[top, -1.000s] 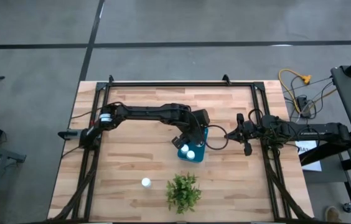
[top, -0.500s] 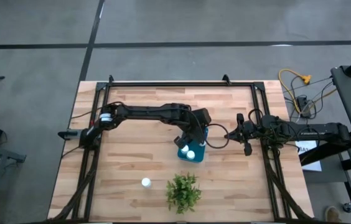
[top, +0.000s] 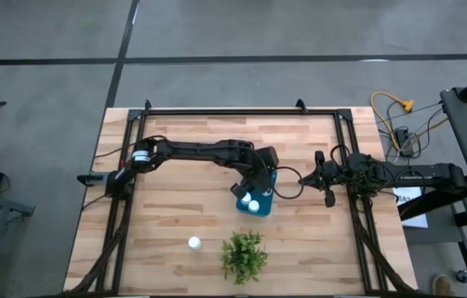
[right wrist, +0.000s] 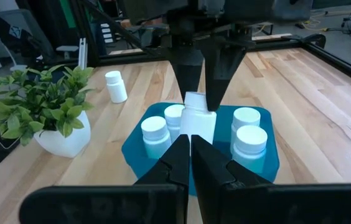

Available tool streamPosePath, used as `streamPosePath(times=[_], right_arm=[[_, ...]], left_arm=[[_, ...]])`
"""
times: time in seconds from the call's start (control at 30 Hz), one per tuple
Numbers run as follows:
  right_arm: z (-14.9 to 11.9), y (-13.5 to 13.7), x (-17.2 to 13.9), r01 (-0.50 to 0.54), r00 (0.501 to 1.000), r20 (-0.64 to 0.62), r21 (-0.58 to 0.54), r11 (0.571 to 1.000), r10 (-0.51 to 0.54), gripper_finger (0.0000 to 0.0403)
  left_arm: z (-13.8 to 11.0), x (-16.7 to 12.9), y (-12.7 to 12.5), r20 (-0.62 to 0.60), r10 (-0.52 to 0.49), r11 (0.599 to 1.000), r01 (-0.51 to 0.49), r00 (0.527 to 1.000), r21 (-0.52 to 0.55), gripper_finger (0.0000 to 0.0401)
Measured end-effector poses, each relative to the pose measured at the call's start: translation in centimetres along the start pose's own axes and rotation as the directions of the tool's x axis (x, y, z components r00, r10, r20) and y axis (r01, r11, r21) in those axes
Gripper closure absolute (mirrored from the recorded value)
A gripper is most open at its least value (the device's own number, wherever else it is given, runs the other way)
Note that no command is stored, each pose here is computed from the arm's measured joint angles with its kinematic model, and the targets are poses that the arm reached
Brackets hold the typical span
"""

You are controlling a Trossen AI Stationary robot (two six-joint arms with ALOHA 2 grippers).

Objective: Pick and place pill bottles into a basket
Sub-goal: Put the white pill bottle into the blue bin

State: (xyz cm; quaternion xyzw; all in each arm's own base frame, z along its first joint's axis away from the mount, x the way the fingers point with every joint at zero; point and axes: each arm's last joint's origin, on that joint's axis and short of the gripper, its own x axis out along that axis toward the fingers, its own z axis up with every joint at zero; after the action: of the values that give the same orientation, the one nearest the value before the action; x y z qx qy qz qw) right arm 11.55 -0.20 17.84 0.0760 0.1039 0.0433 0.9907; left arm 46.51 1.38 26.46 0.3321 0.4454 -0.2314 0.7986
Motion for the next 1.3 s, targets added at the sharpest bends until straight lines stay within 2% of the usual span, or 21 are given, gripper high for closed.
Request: streamPosePath(times=[0.2,0.5,0.93,1.3], right_arm=[[0.0,0.0,0.0,0.000,1.000,0.000,0.000,1.000,0.000,0.0394],[0.0,0.0,0.0,-0.001,1.000,0.000,0.000,1.000,0.001,0.0394],[-0.1,0.0,0.0,-0.002,1.000,-0.007,0.001,1.000,0.002,0.0394],[-0.1,0.0,0.0,-0.002,1.000,-0.008,-0.003,1.000,0.002,0.0394]], left_arm=[[-0.5,1.1,-0.1,0.007,0.010,1.000,-0.010,1.000,-0.017,0.0255],[-0.3,1.0,0.8,0.090,0.053,0.998,-0.052,0.994,-0.021,0.0255],[-1.7,2.1,0.5,0.050,0.021,0.999,-0.018,0.999,-0.045,0.0255],[-1.9,2.4,0.2,0.022,0.018,0.998,-0.017,1.000,-0.066,0.0255]])
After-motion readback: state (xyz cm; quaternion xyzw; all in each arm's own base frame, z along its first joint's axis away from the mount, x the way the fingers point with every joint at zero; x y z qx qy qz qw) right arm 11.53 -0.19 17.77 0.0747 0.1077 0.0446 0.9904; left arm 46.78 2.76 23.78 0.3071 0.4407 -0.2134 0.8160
